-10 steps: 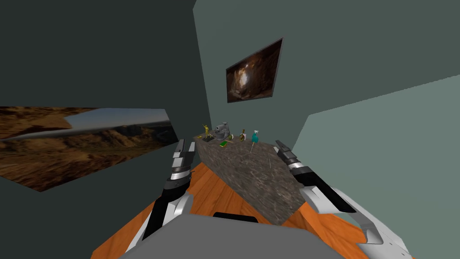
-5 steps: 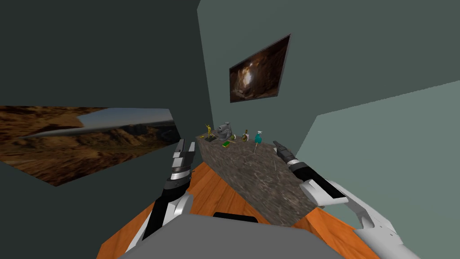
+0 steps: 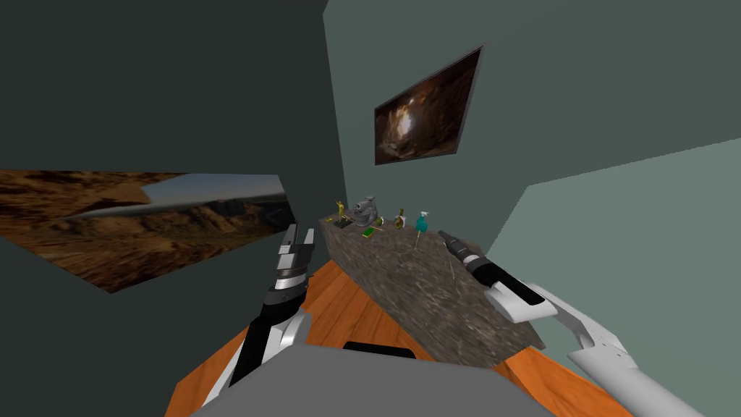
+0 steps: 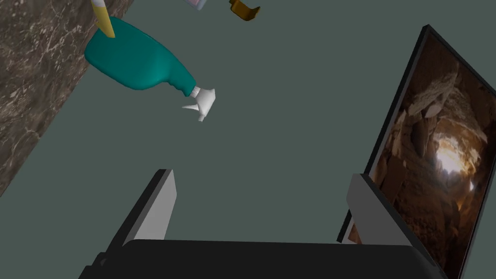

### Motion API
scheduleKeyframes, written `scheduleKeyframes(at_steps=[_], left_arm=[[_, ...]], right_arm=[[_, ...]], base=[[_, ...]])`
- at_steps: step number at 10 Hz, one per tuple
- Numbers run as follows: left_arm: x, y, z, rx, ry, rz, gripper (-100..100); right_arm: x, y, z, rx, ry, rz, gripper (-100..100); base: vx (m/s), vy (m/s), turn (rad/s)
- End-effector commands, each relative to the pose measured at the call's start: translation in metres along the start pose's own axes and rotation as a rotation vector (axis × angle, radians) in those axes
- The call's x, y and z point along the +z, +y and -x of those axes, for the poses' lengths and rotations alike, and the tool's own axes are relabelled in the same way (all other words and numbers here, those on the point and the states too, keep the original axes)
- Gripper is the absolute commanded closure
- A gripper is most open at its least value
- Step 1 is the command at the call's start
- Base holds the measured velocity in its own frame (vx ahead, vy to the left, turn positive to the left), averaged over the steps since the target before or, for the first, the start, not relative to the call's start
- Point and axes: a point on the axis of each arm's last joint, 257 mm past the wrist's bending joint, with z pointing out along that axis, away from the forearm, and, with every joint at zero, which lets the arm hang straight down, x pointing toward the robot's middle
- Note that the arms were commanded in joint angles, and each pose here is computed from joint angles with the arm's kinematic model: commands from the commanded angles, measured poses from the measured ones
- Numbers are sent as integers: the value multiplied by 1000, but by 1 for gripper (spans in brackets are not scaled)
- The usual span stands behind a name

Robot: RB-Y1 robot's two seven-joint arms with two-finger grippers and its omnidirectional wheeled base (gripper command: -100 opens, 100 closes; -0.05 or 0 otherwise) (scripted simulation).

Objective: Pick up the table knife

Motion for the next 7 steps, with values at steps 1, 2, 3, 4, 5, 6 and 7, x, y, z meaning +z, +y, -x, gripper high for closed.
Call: scheduleKeyframes(at_steps=[1, 2, 3, 4, 5, 6, 7], left_arm=[[0, 0, 0, 0, 0, 0, 0], [0, 0, 0, 0, 0, 0, 0], [0, 0, 0, 0, 0, 0, 0], [0, 0, 0, 0, 0, 0, 0], [0, 0, 0, 0, 0, 0, 0], [0, 0, 0, 0, 0, 0, 0], [0, 0, 0, 0, 0, 0, 0]], right_arm=[[6, -24, 4, -61, 25, -76, -100], [5, -30, 3, -61, 28, -99, -100], [7, -45, 5, -101, 45, -147, -100], [7, -49, 5, -101, 47, -162, -100], [8, -63, 8, -142, 64, -211, -100], [7, -67, 7, -142, 66, -226, -100], [6, -84, 10, -183, 84, -283, -100]], base=[[32, 50, 79], [28, 36, 29], [28, 31, 39], [22, 23, 22], [23, 26, 56], [19, 18, 17], [19, 17, 30]])
